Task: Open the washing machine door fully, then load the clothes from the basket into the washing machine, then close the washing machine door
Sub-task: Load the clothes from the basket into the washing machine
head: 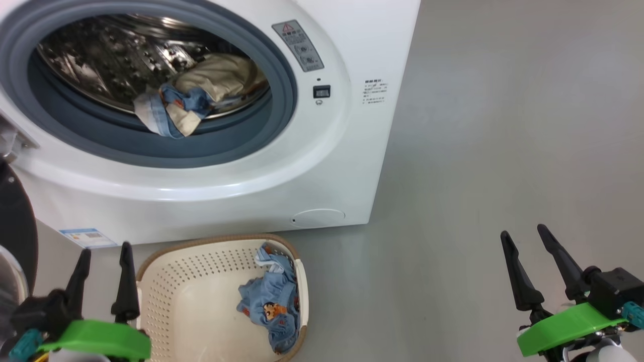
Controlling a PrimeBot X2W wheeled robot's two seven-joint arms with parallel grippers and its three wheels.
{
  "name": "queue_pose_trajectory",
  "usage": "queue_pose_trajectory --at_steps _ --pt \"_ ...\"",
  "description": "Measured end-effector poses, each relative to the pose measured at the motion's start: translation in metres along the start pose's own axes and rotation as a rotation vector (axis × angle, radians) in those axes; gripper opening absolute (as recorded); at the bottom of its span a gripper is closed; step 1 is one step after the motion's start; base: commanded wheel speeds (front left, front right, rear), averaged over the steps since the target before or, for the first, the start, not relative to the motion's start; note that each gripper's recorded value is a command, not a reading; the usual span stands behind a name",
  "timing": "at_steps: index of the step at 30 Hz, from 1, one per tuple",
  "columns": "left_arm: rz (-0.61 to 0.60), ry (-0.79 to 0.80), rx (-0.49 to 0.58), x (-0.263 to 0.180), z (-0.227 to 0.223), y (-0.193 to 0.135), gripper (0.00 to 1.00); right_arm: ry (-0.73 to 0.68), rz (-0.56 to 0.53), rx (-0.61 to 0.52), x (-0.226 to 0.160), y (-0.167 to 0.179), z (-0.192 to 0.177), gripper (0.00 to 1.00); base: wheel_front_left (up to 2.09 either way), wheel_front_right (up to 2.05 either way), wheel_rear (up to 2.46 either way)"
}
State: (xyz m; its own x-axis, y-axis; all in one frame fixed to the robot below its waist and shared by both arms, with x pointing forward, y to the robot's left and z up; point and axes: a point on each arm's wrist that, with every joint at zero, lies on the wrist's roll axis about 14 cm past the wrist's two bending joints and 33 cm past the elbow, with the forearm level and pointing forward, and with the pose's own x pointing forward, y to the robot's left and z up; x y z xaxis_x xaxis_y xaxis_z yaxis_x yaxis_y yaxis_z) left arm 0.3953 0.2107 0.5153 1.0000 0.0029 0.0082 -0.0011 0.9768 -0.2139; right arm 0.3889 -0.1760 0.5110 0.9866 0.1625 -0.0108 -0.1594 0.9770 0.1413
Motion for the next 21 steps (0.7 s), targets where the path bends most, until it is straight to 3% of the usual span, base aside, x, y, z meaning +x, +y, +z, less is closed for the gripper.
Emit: queue_pose_trajectory --at_steps 21 --pt "0.057 -0.023 0.007 -0.050 0.008 0.018 1.00 -0.017 -0.008 -0.001 -0.023 0.001 0.007 1.00 0.00 0.00 0.00"
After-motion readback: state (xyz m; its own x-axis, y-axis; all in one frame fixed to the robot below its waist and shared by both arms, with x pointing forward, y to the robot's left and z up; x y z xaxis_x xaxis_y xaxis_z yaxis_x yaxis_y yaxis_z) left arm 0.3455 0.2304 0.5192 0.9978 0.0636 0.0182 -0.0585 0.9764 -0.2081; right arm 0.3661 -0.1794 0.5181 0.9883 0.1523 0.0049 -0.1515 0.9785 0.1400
